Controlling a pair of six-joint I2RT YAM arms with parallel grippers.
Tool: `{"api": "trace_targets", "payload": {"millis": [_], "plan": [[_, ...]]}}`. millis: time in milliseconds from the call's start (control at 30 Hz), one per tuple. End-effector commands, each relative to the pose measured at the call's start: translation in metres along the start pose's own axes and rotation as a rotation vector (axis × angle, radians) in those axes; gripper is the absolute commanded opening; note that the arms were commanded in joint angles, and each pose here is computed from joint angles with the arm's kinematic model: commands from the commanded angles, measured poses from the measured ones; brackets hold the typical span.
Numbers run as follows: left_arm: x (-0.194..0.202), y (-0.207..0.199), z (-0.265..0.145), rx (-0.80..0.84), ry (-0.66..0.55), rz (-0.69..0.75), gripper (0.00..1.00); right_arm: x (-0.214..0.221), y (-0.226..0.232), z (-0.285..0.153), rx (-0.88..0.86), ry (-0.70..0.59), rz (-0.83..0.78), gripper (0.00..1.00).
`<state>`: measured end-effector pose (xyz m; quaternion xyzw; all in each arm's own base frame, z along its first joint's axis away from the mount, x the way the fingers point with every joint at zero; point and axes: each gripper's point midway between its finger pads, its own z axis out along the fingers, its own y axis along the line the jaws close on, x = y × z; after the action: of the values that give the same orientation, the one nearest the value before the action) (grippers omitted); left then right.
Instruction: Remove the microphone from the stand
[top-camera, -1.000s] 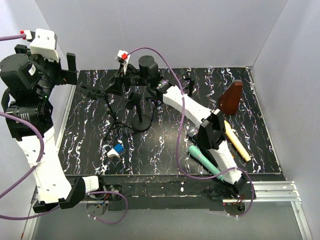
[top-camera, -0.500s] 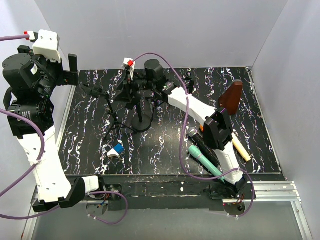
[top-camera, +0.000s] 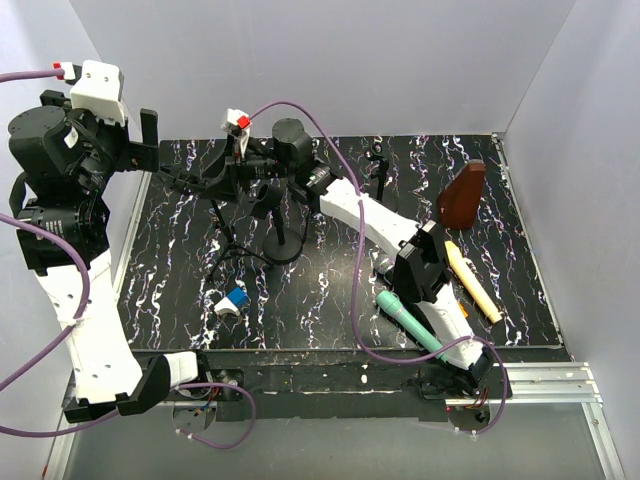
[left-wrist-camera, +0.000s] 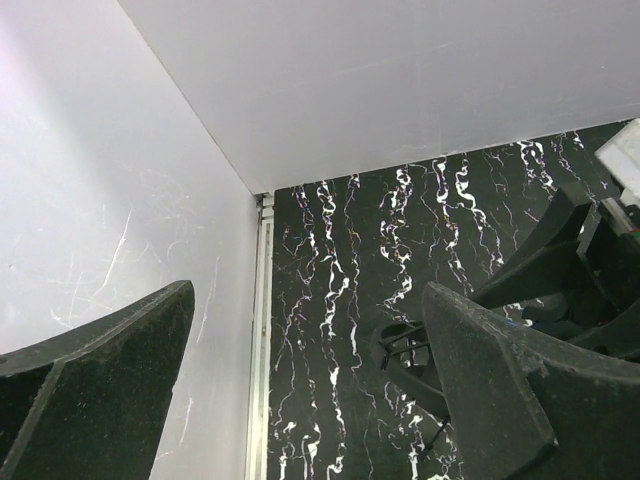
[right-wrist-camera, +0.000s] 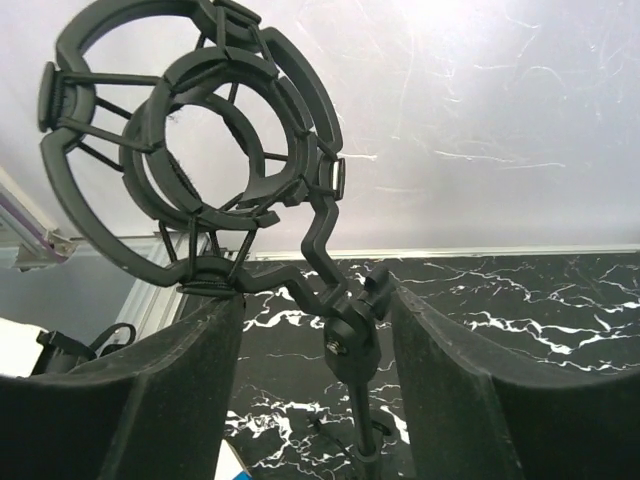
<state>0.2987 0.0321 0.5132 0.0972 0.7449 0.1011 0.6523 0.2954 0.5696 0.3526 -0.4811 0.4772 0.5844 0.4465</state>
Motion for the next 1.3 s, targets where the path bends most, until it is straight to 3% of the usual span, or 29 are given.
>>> {"api": "trace_targets", "payload": {"millis": [0, 167, 400, 467, 567, 800, 900, 1067, 1133, 1267], "plan": [[-0.001, -0.001, -0.001, 0.007, 0.000, 0.015, 0.98, -0.022, 0.002, 0.007, 0.015, -0.061, -0.026, 0.65], [0.000, -0.002, -0.002, 0.006, -0.002, 0.014, 0.98, -0.009, -0.010, 0.001, 0.065, -0.016, -0.012, 0.63], [-0.003, -0.002, -0.006, 0.010, -0.009, 0.017, 0.98, -0.021, -0.003, 0.000, 0.044, -0.039, -0.033, 0.19], [-0.003, -0.004, -0.005, 0.020, -0.012, 0.008, 0.98, -0.042, 0.007, -0.003, 0.025, -0.073, -0.046, 0.02], [-0.006, -0.004, -0.002, 0.025, -0.030, 0.022, 0.98, -0.085, 0.031, -0.007, -0.012, -0.135, -0.061, 0.01], [-0.038, 0.019, 0.009, -0.061, -0.158, 0.205, 0.98, -0.151, 0.094, -0.034, -0.135, -0.204, -0.099, 0.01], [-0.042, 0.011, 0.007, -0.010, -0.167, 0.203, 0.98, -0.165, 0.117, -0.058, -0.166, -0.217, -0.145, 0.01], [-0.066, 0.001, 0.004, 0.071, -0.215, 0.233, 0.98, -0.148, 0.138, -0.117, -0.166, -0.149, -0.095, 0.01], [-0.068, -0.022, 0.014, 0.229, -0.203, 0.251, 0.98, -0.142, 0.161, -0.143, -0.251, -0.102, -0.149, 0.01], [-0.037, -0.104, 0.001, 0.729, -0.188, 0.214, 0.95, -0.112, 0.206, -0.191, -0.429, -0.013, -0.287, 0.01]]}}
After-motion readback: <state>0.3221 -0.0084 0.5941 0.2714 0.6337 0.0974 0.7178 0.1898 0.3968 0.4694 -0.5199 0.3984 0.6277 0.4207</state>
